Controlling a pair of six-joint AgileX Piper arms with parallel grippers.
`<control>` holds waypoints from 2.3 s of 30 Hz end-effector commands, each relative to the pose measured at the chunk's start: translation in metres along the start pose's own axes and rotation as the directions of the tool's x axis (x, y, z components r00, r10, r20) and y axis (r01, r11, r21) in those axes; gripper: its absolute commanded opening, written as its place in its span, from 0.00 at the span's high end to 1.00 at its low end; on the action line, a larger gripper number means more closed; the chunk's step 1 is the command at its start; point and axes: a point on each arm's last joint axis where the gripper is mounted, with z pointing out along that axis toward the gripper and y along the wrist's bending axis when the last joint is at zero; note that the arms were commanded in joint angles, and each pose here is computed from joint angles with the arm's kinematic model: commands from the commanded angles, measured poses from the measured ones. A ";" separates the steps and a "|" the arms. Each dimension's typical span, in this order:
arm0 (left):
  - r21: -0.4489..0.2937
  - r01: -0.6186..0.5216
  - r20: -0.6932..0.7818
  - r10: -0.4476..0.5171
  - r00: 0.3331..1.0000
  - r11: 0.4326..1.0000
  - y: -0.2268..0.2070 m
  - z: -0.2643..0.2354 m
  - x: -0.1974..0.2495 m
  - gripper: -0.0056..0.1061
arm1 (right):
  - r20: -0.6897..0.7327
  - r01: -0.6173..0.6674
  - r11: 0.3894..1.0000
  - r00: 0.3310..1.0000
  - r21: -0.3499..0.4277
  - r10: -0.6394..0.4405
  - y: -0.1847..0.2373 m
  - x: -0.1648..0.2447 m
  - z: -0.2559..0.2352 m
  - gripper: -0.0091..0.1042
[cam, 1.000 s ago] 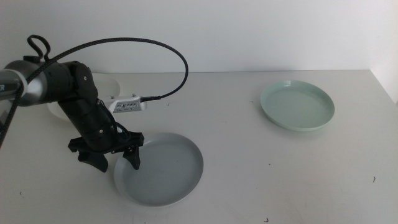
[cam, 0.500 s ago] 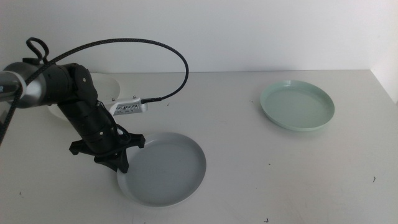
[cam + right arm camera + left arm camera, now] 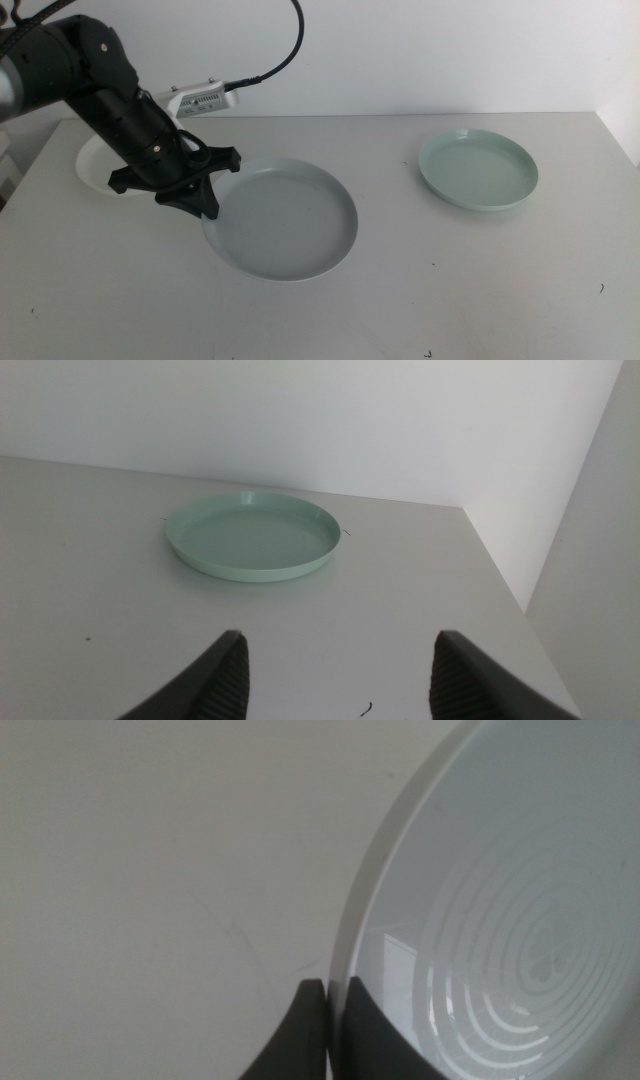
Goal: Stack the three bowls on top of each other.
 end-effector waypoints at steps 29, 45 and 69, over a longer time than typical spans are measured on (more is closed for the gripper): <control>0.039 -0.090 -0.008 0.090 0.996 0.995 -0.092 0.072 -0.020 0.95 | 0.108 0.021 0.999 0.994 0.026 -0.024 -0.002 -0.010 -0.003 0.51; 0.023 -0.117 -0.034 0.118 0.992 0.993 -0.089 0.077 -0.019 0.40 | 0.108 0.021 0.999 0.994 0.026 -0.024 -0.002 -0.010 -0.003 0.51; -0.305 -0.092 0.481 0.236 0.844 0.948 -0.083 -0.121 0.005 0.04 | 0.108 0.021 0.999 0.994 0.026 -0.024 -0.002 -0.010 -0.003 0.51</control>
